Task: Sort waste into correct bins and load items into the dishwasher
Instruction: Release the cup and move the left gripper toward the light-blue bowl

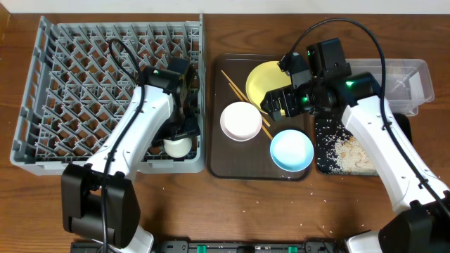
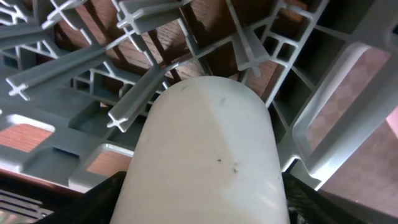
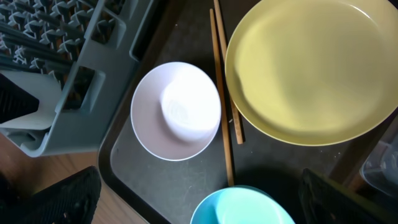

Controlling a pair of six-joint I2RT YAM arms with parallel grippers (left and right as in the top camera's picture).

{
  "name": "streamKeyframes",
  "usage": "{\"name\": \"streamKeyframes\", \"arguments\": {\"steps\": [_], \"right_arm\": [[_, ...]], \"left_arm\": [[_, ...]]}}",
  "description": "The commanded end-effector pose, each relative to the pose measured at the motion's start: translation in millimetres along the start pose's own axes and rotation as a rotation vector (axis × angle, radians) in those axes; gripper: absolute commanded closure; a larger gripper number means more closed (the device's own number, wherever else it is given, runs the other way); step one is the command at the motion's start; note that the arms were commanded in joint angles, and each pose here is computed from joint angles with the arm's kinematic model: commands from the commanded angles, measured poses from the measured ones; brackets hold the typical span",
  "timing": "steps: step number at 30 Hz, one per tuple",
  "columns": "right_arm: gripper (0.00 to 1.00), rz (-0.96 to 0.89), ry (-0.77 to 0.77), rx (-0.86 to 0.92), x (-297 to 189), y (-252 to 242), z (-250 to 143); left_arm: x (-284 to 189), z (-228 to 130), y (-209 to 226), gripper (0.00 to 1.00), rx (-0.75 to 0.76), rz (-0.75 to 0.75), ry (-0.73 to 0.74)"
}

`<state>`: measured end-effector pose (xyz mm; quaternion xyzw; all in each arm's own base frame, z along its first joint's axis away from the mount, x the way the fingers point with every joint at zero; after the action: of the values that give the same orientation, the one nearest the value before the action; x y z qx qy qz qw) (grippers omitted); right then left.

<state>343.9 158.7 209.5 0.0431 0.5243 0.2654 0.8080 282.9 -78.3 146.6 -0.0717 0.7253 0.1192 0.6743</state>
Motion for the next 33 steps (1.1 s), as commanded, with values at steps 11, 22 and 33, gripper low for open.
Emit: {"name": "streamKeyframes", "arguments": {"steps": [11, 22, 33], "right_arm": [[0.01, 0.01, -0.013, -0.028, -1.0, 5.3, 2.5], [0.01, 0.025, -0.16, -0.048, -43.6, 23.1, 21.6], [0.01, 0.025, -0.323, -0.088, -105.3, 38.5, 22.1]], "left_arm": [[-3.0, 1.3, -1.2, 0.23, 0.024, 0.0, -0.004], [-108.1, 4.6, -3.8, 0.23, 0.073, -0.192, -0.346], [-152.6, -40.9, -21.6, 0.23, 0.374, -0.29, -0.503]]}}
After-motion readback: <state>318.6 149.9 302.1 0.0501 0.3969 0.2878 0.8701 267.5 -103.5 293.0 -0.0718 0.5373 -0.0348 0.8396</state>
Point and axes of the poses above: each gripper's point midway between its finger pads, its own x axis out along the fingers, its own y axis along the line the jaws close on, z = x × y, the point moved 4 cm from there along -x, back along the fingers, and after that the axes turned 3 degrees about x, right-handed, at the moved point
